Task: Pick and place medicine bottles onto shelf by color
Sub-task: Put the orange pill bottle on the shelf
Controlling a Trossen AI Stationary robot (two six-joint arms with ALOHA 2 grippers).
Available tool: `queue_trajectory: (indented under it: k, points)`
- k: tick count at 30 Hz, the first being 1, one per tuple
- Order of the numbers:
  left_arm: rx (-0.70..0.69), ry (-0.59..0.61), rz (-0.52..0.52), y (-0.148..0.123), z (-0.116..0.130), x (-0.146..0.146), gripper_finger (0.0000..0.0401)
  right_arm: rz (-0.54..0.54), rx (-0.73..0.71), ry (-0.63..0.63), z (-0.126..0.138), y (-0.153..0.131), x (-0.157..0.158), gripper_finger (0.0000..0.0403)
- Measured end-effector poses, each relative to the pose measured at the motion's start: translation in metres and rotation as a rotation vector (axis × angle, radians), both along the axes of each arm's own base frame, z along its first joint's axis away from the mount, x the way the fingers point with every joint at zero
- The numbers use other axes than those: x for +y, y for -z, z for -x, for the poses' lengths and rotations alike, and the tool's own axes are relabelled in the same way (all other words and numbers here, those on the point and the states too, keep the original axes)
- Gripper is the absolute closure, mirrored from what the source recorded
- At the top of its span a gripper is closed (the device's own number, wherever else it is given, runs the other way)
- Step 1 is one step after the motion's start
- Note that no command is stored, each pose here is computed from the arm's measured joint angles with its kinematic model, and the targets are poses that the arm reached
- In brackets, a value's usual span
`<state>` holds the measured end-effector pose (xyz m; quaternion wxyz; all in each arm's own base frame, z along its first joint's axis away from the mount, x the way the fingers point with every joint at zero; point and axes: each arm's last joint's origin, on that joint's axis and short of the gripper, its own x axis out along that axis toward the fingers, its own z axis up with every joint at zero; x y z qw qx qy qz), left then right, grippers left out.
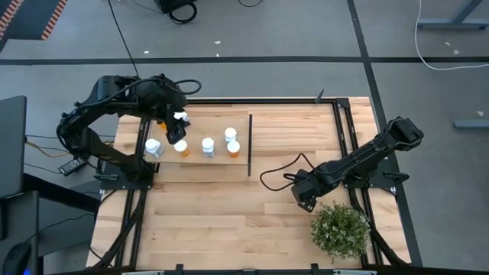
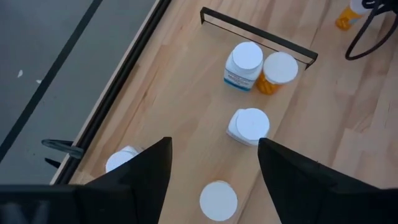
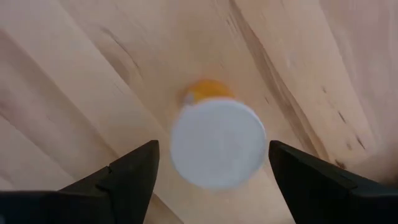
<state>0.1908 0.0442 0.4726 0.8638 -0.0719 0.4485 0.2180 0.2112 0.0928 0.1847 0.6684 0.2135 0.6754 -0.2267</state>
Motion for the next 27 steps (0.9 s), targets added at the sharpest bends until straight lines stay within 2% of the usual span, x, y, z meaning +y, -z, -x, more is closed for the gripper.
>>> queue_trajectory:
  k: [6, 18, 22, 27]
  points:
    - [-0.001, -0.001, 0.001, 0.000, 0.000, 0.000, 0.0171, 0.005, -0.038, 0.000, -0.004, -0.002, 0.001, 0.0106]
    - [-0.001, -0.001, 0.001, 0.000, 0.000, 0.000, 0.0193, -0.045, -0.017, 0.001, -0.004, -0.003, 0.003, 0.0178]
    - [0.000, 0.000, 0.001, 0.000, 0.000, 0.000, 0.0198, -0.069, -0.051, 0.000, -0.012, -0.018, 0.006, 0.0181]
    - [0.000, 0.001, 0.000, 0.000, 0.000, 0.000, 0.0202, -0.097, -0.115, 0.002, -0.027, -0.052, 0.004, 0.0173]
